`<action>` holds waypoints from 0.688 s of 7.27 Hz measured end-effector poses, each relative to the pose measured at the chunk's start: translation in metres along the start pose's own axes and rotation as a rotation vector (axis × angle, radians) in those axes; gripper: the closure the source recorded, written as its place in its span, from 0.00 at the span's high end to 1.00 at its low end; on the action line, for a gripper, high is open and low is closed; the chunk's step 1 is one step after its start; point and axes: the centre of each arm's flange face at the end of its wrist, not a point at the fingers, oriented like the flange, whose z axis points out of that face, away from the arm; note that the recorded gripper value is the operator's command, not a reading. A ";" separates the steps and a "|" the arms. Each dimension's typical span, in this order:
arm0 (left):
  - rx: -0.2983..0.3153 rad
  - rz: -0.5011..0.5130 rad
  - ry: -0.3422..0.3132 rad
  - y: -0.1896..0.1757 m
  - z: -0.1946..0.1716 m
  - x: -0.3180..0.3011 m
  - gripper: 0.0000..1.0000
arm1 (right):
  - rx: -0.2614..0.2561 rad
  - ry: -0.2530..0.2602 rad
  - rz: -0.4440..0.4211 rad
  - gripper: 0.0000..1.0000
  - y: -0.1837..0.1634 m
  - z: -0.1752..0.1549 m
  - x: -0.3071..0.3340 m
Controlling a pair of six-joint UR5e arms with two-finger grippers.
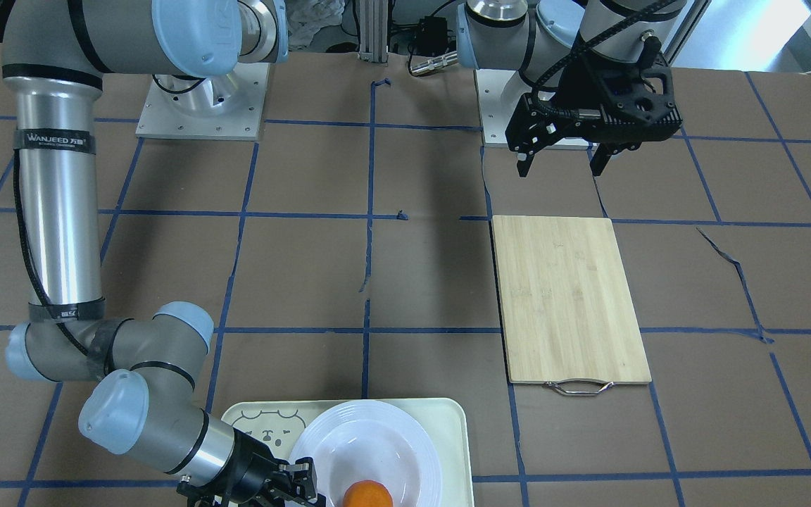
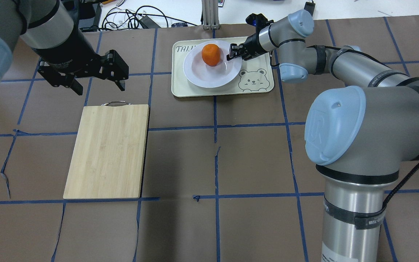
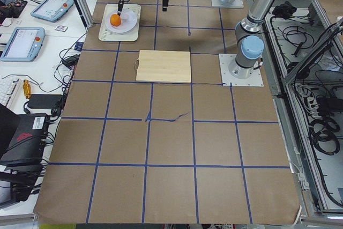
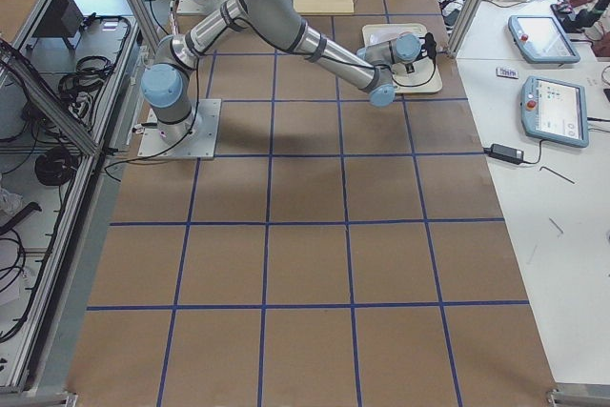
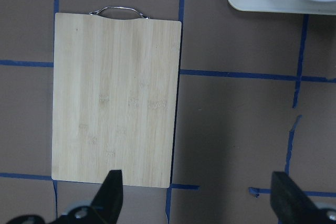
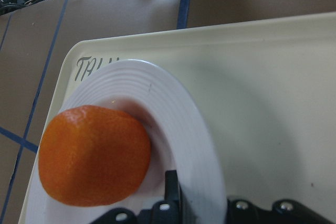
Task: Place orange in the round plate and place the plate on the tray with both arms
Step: 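Open the right gripper and withdraw it from the plate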
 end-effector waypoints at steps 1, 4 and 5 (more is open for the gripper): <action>0.000 -0.001 0.000 0.000 0.000 0.000 1.00 | 0.009 0.008 0.038 1.00 -0.004 -0.006 -0.004; 0.001 -0.001 0.000 0.000 0.000 0.000 1.00 | 0.007 0.166 0.068 1.00 -0.024 -0.068 -0.037; 0.001 -0.001 0.001 0.000 0.000 0.000 1.00 | -0.033 0.265 0.076 1.00 -0.027 -0.102 -0.050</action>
